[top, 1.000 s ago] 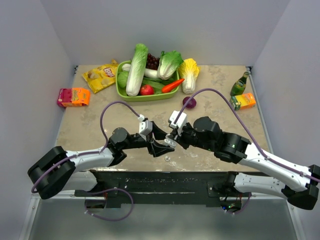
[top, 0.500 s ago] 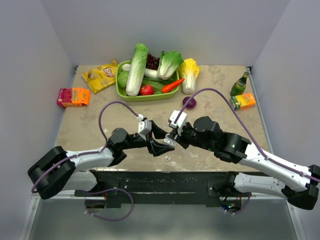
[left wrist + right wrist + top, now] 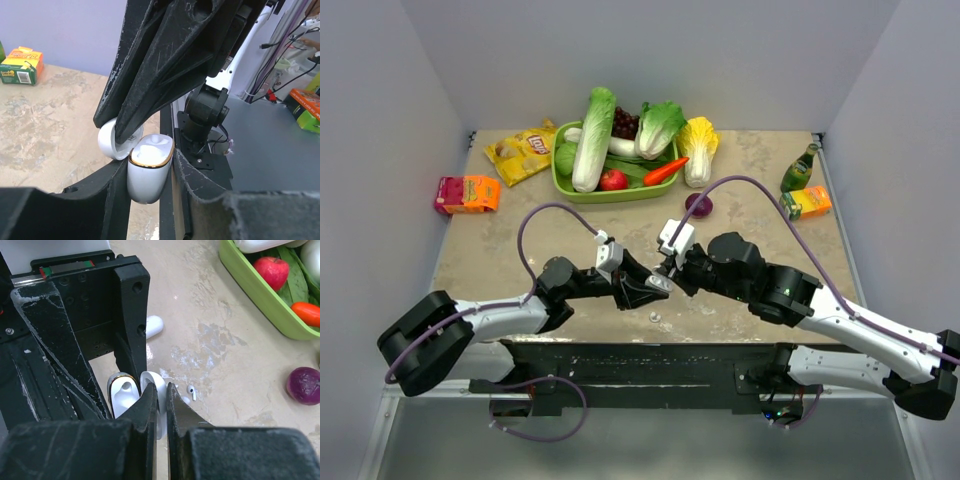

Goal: Insert the wireless bluetooth earbuds into the charging case
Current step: Adjust the charging case.

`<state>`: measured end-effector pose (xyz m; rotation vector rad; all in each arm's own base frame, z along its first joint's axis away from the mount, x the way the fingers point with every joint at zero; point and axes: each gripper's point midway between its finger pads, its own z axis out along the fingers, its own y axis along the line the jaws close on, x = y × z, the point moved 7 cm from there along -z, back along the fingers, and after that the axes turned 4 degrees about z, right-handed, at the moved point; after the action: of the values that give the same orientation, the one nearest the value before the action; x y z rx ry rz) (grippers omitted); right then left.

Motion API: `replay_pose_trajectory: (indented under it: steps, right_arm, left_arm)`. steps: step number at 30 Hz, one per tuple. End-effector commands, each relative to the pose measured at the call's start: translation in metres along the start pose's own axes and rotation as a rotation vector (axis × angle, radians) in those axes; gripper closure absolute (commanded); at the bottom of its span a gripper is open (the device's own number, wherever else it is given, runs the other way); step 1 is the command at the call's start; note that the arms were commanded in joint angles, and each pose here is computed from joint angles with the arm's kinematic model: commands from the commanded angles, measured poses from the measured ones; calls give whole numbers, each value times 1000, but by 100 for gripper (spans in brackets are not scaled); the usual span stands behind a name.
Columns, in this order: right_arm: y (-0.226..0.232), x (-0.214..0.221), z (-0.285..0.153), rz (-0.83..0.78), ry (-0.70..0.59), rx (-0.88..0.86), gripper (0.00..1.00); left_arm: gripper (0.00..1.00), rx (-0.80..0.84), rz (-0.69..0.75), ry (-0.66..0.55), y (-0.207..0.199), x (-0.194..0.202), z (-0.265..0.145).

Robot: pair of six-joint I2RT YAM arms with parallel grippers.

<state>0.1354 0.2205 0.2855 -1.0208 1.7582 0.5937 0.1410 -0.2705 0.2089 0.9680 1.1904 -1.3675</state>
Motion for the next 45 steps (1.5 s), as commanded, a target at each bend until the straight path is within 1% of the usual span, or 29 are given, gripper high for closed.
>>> replay_pose_trajectory:
  steps: [1, 2, 3, 4, 7, 9, 10, 11, 12, 13, 15, 16, 17, 18, 19, 21, 22, 23, 24, 25, 26, 27, 29, 33, 39, 40, 42, 43, 45]
  right_arm:
    - [4, -19, -5, 12, -71, -25, 100]
    - [3, -19, -5, 14, -71, -26, 100]
    - [3, -20, -5, 16, -74, -24, 100]
    - [4, -21, -5, 20, -78, -26, 100]
    - [5, -22, -4, 31, -84, -31, 100]
    - [4, -22, -3, 39, -84, -26, 93]
    - [4, -23, -2, 52, -90, -22, 77]
    - [4, -24, -3, 64, -96, -14, 69]
    - [3, -26, -3, 79, -105, -2, 64]
    - [3, -30, -5, 146, -135, 18, 52]
    - [-6, -39, -11, 221, -196, 108, 42]
    - [-7, -45, -15, 290, -240, 126, 36]
    - [-9, -49, -18, 324, -267, 147, 26]
    - [-13, -50, -20, 357, -288, 192, 22]
    - [-15, -53, -24, 399, -319, 210, 21]
    - [-19, -47, -24, 433, -326, 256, 20]
    - [-25, -44, -26, 472, -337, 317, 20]
    - [-27, -33, -23, 482, -320, 346, 20]
    - [-28, -27, -23, 512, -322, 370, 20]
    - [-30, -22, -26, 526, -333, 384, 20]
    - [-30, -8, -22, 530, -308, 398, 20]
    - [-30, -1, -21, 554, -308, 404, 20]
    - [-29, 17, -19, 567, -285, 422, 20]
    - [-28, 37, -17, 611, -264, 434, 20]
    - [-25, 66, 0, 648, -161, 472, 15]
    - [-24, 76, 4, 652, -138, 476, 17]
    - [-22, 82, 13, 649, -120, 457, 27]
    - [-21, 89, 17, 645, -100, 459, 36]
    - [-21, 102, 25, 650, -47, 496, 46]
  left_arm:
    - [86, -13, 47, -56, 4, -9, 2]
    - [89, -13, 47, -57, 4, -10, 2]
    - [98, -16, 43, -55, 4, -9, 2]
    - [100, -15, 44, -58, 4, -10, 2]
    - [100, -21, 43, -61, 5, -9, 2]
    - [100, -23, 46, -65, 5, -10, 2]
    - [100, -25, 47, -68, 5, -10, 2]
    - [100, -32, 46, -70, 5, -10, 2]
    - [100, -39, 48, -75, 6, -10, 1]
    - [100, -56, 47, -80, 6, -9, -1]
    - [100, -77, 50, -92, 7, -10, -3]
    - [100, -101, 48, -96, 8, -9, -5]
    - [100, -113, 49, -99, 9, -8, -6]
    - [100, -122, 53, -107, 8, -9, -8]
    - [100, -151, 53, -111, 10, -7, -11]
    - [100, -191, 56, -122, 10, -7, -18]
    - [100, -227, 58, -132, 11, -7, -20]
    - [100, -235, 75, -154, 9, -13, -24]
    - [100, -251, 78, -147, 6, -6, -31]
    - [100, -273, 90, -178, 5, -9, -35]
    - [100, -282, 108, -213, 1, -14, -41]
    - [100, -296, 100, -215, -2, -8, -49]
    - [100, -305, 114, -262, -6, -13, -56]
    - [100, -316, 98, -313, -12, -11, -67]
    - [100, -323, 58, -343, -16, -4, -74]
    - [100, -328, 56, -349, -17, -2, -76]
    - [100, -345, 55, -364, -20, 2, -84]
    - [100, -343, 56, -358, -21, 4, -85]
    - [100, -343, 82, -353, -24, 9, -90]
